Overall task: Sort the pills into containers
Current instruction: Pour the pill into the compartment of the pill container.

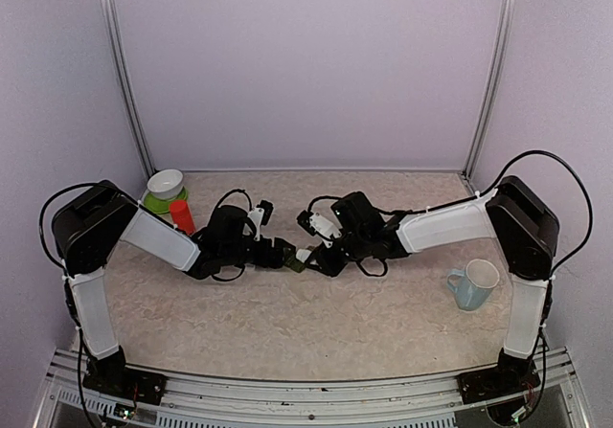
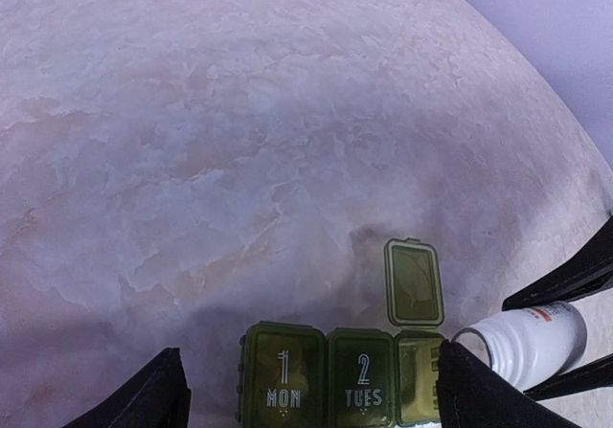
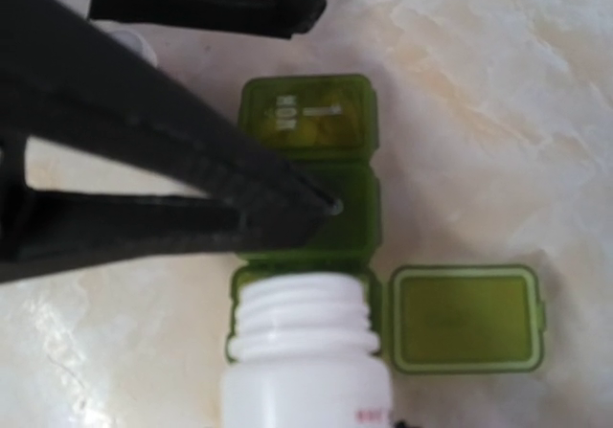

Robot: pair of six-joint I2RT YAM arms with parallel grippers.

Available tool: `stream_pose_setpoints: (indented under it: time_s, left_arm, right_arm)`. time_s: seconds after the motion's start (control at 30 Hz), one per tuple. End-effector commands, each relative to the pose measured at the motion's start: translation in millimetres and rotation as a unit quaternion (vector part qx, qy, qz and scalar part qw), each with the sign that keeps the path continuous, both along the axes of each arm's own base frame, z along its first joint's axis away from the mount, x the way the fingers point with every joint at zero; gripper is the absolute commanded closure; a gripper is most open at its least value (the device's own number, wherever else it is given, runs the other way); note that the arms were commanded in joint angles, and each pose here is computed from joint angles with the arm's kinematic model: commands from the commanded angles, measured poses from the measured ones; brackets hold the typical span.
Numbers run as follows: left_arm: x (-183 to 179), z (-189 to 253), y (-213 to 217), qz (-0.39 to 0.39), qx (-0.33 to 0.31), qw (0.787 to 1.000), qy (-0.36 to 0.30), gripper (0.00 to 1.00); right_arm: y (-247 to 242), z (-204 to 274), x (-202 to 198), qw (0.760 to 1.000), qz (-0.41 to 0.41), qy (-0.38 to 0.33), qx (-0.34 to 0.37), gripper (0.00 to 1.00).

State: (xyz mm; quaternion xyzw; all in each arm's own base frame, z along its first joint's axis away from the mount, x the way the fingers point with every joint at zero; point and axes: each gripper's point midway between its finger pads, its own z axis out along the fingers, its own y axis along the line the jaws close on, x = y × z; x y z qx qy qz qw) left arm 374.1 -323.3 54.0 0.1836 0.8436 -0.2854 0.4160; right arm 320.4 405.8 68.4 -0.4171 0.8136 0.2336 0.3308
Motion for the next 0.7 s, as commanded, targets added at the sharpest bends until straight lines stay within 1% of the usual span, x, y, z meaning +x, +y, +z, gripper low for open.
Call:
stream_pose_setpoints:
  time_s: [0.0,0.27,0.67]
  left_arm:
    - [3.9,0.0,-3.4,-0.004,-0.006,1.0,0.001,0.13]
    - [4.3,-0.4,-4.2,-0.006,-0.005,1.0,0.001,0.13]
    - [5.4,-5.0,-4.1,-0.006,0.005,1.0,0.005,0.14]
  right_arm:
    - [8.5,-2.3,-4.3,1.0,0.011,0.005,-0.008,0.94]
    - [9.2,-8.2,-5.4,1.0,0.012,0.016,-0.021,0.94]
    - [9.8,-3.6,-5.9,1.0,0.012,0.018,-0.022,0.94]
